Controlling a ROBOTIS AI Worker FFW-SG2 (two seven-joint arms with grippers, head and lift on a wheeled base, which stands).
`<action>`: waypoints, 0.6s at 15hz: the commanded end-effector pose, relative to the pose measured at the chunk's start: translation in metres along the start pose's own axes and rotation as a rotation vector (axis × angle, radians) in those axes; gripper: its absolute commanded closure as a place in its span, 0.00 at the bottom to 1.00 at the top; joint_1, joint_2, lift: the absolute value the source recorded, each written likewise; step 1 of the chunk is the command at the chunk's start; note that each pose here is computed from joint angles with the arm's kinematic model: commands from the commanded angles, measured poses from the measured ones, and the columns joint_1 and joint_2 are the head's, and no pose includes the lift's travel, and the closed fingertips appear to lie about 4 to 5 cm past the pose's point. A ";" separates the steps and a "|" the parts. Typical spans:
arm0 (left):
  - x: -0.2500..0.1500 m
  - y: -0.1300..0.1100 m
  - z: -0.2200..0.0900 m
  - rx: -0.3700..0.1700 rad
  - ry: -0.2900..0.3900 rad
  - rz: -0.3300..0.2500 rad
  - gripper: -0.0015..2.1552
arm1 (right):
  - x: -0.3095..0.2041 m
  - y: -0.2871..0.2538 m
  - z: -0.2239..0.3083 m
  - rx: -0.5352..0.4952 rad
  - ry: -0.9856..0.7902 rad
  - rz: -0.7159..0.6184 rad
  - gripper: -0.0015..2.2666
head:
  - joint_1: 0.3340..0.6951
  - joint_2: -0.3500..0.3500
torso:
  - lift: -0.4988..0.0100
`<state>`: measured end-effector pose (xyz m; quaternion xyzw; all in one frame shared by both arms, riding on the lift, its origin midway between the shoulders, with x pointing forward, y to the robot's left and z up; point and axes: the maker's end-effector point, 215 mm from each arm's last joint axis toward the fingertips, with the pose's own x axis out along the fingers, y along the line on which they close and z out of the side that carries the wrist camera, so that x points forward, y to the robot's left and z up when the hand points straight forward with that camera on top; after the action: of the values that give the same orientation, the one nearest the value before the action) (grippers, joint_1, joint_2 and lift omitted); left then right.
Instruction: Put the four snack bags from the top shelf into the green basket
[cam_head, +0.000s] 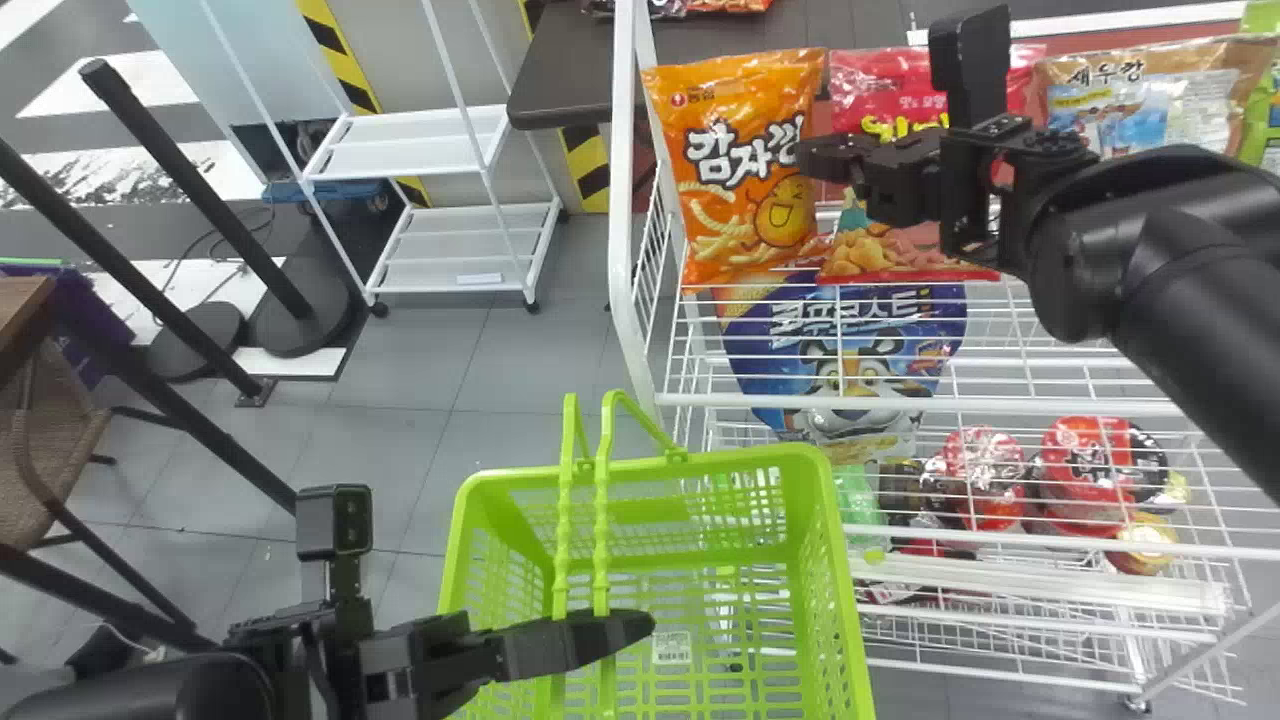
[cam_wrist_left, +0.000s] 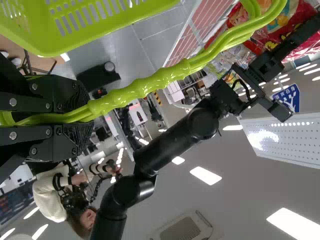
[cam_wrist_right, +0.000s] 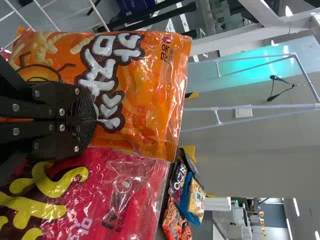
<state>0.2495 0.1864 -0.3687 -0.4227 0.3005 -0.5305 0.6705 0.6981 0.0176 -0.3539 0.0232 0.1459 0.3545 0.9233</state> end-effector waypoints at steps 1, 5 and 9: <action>-0.002 -0.002 0.000 -0.002 -0.001 -0.009 1.00 | -0.001 0.011 0.002 0.014 -0.025 0.022 0.99 | 1.00 0.83 | 0.98; -0.004 -0.001 0.000 -0.004 -0.002 -0.006 1.00 | -0.004 0.040 0.014 0.011 -0.077 0.073 0.99 | 1.00 0.86 | 0.98; -0.009 -0.002 0.003 -0.005 -0.004 -0.005 1.00 | -0.010 0.071 0.015 0.011 -0.080 0.093 0.99 | 1.00 0.90 | 0.98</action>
<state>0.2493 0.1937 -0.3689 -0.4237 0.3022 -0.5279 0.6711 0.6652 0.0511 -0.3289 0.0471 0.1096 0.3849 0.9152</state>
